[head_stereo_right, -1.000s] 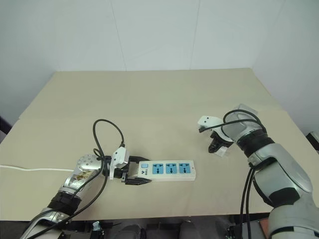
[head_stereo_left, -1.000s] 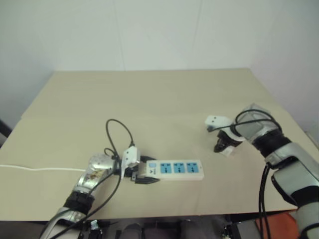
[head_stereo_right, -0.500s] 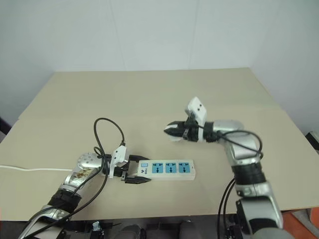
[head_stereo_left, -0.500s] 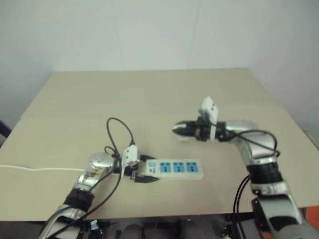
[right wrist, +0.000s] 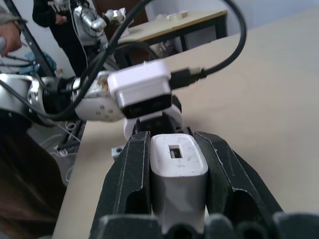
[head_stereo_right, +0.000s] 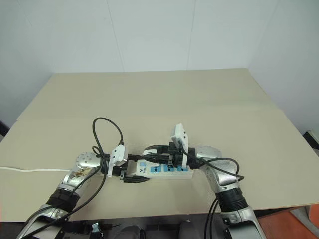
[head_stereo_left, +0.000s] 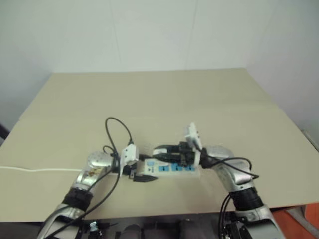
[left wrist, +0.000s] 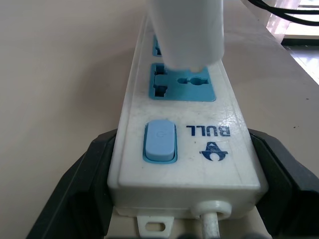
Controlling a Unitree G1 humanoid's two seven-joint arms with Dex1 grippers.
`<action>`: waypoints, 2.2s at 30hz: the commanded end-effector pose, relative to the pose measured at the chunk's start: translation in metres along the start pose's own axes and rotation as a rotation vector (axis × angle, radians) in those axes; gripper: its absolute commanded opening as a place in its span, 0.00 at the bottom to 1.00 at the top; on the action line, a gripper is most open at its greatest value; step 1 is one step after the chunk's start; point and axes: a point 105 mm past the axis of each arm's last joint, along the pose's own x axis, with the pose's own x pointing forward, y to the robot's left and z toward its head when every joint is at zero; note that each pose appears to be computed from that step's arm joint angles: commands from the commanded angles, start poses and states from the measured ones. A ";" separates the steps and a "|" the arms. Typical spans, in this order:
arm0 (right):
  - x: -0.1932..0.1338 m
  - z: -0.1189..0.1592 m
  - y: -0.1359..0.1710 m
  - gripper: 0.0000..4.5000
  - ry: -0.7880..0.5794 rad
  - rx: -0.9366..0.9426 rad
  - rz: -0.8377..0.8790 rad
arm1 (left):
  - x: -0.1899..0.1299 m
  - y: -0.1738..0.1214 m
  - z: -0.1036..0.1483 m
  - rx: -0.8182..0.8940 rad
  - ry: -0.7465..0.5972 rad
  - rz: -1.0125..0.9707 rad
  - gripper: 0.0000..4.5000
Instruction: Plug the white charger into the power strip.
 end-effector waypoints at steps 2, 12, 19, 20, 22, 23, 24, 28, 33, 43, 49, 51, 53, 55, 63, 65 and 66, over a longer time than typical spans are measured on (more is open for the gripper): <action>0.004 0.011 -0.008 0.25 -0.055 -0.081 -0.027 | -0.006 -0.001 -0.010 -0.021 0.063 -0.002 0.74; -0.002 0.005 -0.012 0.25 -0.026 -0.123 -0.042 | -0.003 -0.004 -0.010 -0.032 0.060 -0.017 0.74; -0.002 0.002 -0.007 0.25 -0.024 -0.136 -0.025 | -0.002 -0.005 -0.012 -0.040 0.058 -0.020 0.74; -0.002 0.002 -0.007 0.25 -0.025 -0.141 -0.023 | -0.002 -0.005 -0.012 -0.041 0.058 -0.019 0.74; -0.001 0.002 -0.007 0.25 -0.030 -0.146 -0.023 | -0.002 -0.006 -0.012 -0.041 0.058 -0.019 0.74; 0.000 0.003 -0.006 0.25 -0.038 -0.152 -0.026 | -0.002 -0.006 -0.012 -0.041 0.058 -0.019 0.74; 0.000 0.004 -0.006 0.25 -0.044 -0.156 -0.027 | -0.002 -0.006 -0.012 -0.041 0.059 -0.019 0.74; 0.003 0.005 -0.005 0.25 -0.056 -0.170 -0.020 | -0.003 -0.004 -0.011 -0.041 0.058 -0.012 0.74; -0.002 -0.003 -0.005 0.25 -0.033 -0.167 -0.021 | -0.003 -0.003 -0.011 -0.039 0.058 -0.009 0.74; -0.010 -0.020 -0.005 0.25 0.035 -0.190 -0.015 | -0.004 -0.002 -0.012 -0.039 0.068 -0.003 0.74; -0.025 -0.048 -0.016 0.25 0.109 -0.171 -0.063 | -0.006 0.001 -0.012 -0.038 0.071 0.010 0.74; -0.031 -0.057 -0.017 0.25 0.122 -0.122 -0.073 | -0.008 0.001 -0.013 -0.039 0.075 0.014 0.74; -0.035 -0.062 -0.018 0.25 0.127 -0.072 -0.079 | -0.010 0.000 -0.014 -0.038 0.086 0.010 0.74; -0.041 -0.070 -0.016 0.25 0.158 -0.061 -0.061 | -0.014 0.001 -0.014 -0.036 0.095 0.011 0.74; -0.055 -0.099 -0.010 0.25 0.274 -0.001 -0.017 | -0.022 0.003 -0.014 -0.033 0.105 0.039 0.74; -0.054 -0.100 -0.007 0.25 0.283 0.004 0.002 | -0.023 0.002 -0.014 -0.034 0.106 0.041 0.74; -0.052 -0.099 -0.007 0.25 0.286 -0.009 0.014 | -0.023 0.002 -0.014 -0.035 0.106 0.043 0.74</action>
